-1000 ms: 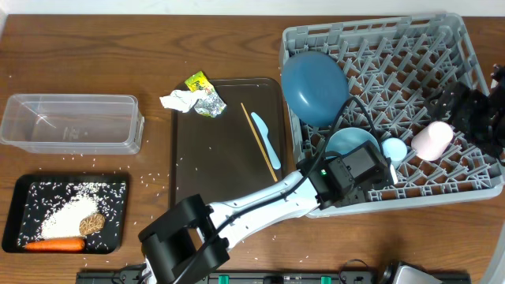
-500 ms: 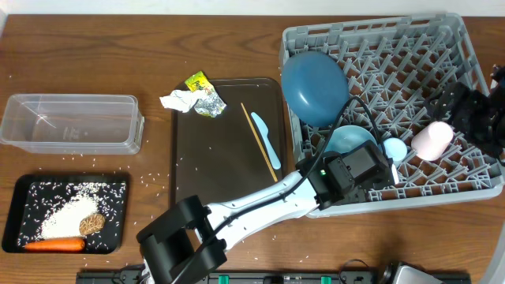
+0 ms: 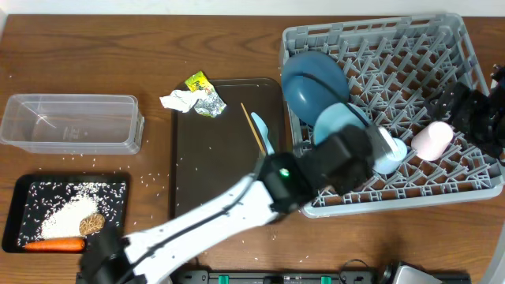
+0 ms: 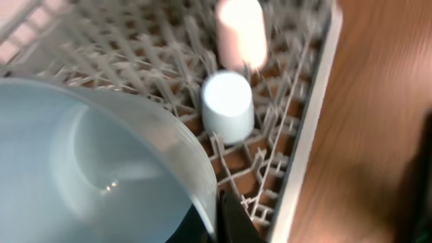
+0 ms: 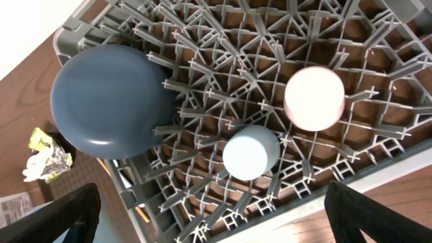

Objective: Sort waste into correct bins and load items into the dishwasher rack

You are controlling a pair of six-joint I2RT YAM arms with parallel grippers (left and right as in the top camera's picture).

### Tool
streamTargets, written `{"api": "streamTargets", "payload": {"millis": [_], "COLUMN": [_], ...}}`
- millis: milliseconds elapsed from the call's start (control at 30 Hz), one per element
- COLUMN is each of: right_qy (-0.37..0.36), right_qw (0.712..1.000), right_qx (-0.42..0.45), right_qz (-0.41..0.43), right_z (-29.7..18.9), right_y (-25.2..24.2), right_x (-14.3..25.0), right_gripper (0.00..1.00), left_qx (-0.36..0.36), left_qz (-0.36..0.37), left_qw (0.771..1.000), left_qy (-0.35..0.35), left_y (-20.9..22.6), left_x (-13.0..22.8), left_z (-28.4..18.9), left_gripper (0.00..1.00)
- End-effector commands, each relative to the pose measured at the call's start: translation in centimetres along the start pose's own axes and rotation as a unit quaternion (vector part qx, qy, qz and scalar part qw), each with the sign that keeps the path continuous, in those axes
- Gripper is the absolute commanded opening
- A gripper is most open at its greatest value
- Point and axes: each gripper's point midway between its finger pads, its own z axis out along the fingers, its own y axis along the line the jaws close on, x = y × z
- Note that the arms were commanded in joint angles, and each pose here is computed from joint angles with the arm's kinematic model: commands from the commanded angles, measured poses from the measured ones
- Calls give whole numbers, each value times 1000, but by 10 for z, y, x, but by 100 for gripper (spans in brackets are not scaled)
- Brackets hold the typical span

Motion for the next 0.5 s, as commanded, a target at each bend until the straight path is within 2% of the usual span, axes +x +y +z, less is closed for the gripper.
{"api": "streamTargets", "payload": {"millis": [0,100,200,333,467], "right_qy": [-10,-10,-10,-10,-10], "right_qw": [1000,1000,1000,1000,1000], "right_qx": [20,22,22,23,23], "right_qz": [-5,-4,-5,-5,-5], "right_z": [-2,-2,-2,-2,-2], "right_y": [-8,-9,-9,-9,-9], "right_x": [-3,-4,-4,-3,-3], "right_gripper": [99,99,99,99,99], "left_qx": [57,129,198,281,319], "left_qz": [-179,-291,-366,-413,-424], "left_qw": [982,948,908,864,846], "left_qy": [-30,-35,-47,-61,-50], "left_y": [15,32,50,55,43], "left_x": [-21,-32,-45,-65,-69], "left_z": [-23,-29,-32,-36,-33], "left_gripper": [6,6,6,6,6]}}
